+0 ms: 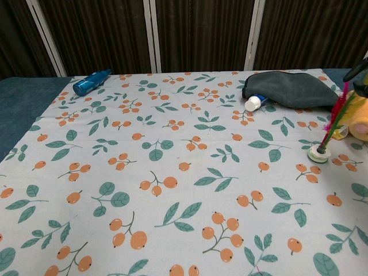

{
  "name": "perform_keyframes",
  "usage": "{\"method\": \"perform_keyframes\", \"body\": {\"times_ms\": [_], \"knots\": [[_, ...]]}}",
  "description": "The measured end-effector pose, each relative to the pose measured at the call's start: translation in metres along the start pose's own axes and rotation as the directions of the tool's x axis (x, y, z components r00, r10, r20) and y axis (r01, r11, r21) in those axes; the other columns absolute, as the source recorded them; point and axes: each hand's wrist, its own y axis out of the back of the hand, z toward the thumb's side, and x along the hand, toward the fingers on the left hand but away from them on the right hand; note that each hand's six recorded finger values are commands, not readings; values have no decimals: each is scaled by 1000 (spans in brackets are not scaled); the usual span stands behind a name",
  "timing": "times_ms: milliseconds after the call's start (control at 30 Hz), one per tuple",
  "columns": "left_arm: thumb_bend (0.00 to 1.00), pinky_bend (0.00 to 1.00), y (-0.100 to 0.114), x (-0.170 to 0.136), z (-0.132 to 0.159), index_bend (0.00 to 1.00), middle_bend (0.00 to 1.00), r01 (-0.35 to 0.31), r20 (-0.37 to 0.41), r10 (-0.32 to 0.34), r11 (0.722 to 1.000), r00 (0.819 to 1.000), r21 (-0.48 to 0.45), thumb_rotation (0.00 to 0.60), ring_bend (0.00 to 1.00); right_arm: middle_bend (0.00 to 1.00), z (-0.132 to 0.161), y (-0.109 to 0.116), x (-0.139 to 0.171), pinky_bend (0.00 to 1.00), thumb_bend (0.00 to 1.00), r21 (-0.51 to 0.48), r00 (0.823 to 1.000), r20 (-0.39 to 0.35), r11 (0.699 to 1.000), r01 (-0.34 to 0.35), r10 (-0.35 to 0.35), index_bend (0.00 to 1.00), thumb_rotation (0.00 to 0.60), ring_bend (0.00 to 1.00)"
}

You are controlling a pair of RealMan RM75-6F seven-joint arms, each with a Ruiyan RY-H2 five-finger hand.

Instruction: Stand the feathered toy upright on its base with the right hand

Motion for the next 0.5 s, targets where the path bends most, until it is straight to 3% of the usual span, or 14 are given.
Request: {"method": "perform_keyframes", "body": {"times_ms": [100,167,500], "knots": [[95,0,0,0,0,0,0,-1,0,1,1000,1000,0,594,0,0,-5,2,2,0,402,11,1000,13,1000,-4,4,96,600,0],[98,0,0,0,0,0,0,-2,0,2,1000,1000,0,594,0,0,-7,5,2,0,395,21,1000,15,1000,-1,1,65,600,0],[96,0,1,-1,0,0,0,-3,3,3,1000,1000,1,596,0,0,-31,42,18,0,338,101,999,16,994,41,-43,44,600,0]]}}
